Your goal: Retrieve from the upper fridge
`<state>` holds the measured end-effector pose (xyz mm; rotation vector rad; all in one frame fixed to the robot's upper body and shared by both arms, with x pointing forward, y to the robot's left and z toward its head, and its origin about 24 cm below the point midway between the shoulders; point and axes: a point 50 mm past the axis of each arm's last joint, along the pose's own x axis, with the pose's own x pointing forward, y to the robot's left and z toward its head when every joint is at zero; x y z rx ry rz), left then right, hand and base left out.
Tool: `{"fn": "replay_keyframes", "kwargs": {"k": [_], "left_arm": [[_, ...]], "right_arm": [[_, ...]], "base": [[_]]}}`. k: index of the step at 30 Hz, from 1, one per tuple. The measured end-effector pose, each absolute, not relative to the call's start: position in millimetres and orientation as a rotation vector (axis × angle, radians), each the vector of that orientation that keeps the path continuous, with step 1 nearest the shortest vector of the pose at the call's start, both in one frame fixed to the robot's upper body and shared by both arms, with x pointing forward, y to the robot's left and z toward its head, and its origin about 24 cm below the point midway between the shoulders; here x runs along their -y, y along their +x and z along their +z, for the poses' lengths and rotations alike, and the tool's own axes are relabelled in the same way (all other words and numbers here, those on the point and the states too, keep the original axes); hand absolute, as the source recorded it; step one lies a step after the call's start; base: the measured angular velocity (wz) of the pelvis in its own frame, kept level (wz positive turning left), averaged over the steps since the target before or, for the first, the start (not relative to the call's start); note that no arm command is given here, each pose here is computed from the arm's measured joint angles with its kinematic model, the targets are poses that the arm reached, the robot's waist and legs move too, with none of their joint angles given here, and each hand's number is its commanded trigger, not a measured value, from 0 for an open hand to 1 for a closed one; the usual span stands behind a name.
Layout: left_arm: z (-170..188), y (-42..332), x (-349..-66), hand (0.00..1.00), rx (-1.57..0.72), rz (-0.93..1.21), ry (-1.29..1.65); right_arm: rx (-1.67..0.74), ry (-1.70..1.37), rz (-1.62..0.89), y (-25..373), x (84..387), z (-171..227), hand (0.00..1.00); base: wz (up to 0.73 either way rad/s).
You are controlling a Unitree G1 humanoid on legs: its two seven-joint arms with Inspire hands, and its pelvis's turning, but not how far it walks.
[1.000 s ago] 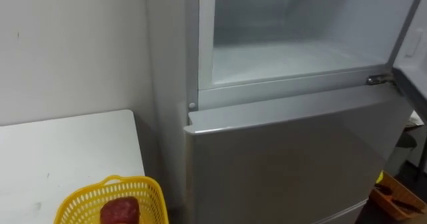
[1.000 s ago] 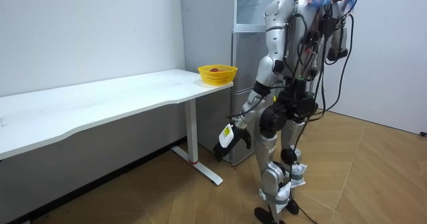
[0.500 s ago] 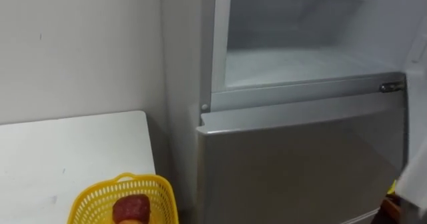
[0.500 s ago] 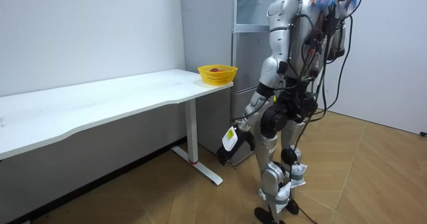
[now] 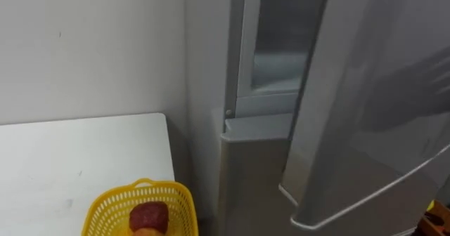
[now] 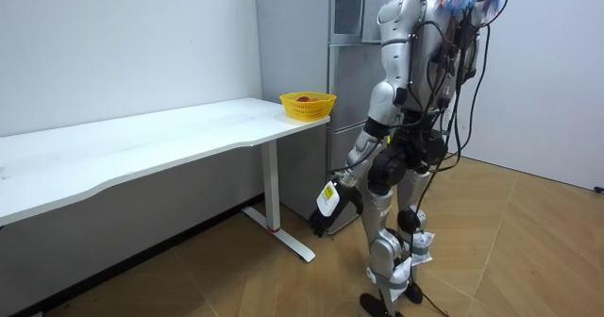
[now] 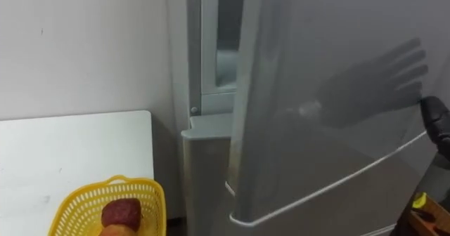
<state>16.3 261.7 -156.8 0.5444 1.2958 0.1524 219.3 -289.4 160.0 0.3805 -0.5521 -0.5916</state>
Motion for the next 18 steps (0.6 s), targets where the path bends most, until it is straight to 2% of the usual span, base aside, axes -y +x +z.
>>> {"fn": "replay_keyframes", "kwargs": {"k": [18], "left_arm": [[-158.8,3.5,-259.9,0.0,-1.369,0.123,0.513]], "right_arm": [[0.615,0.3,-0.488,241.8,281.8,183.9,0.0]], "base": [[0.08]]}}
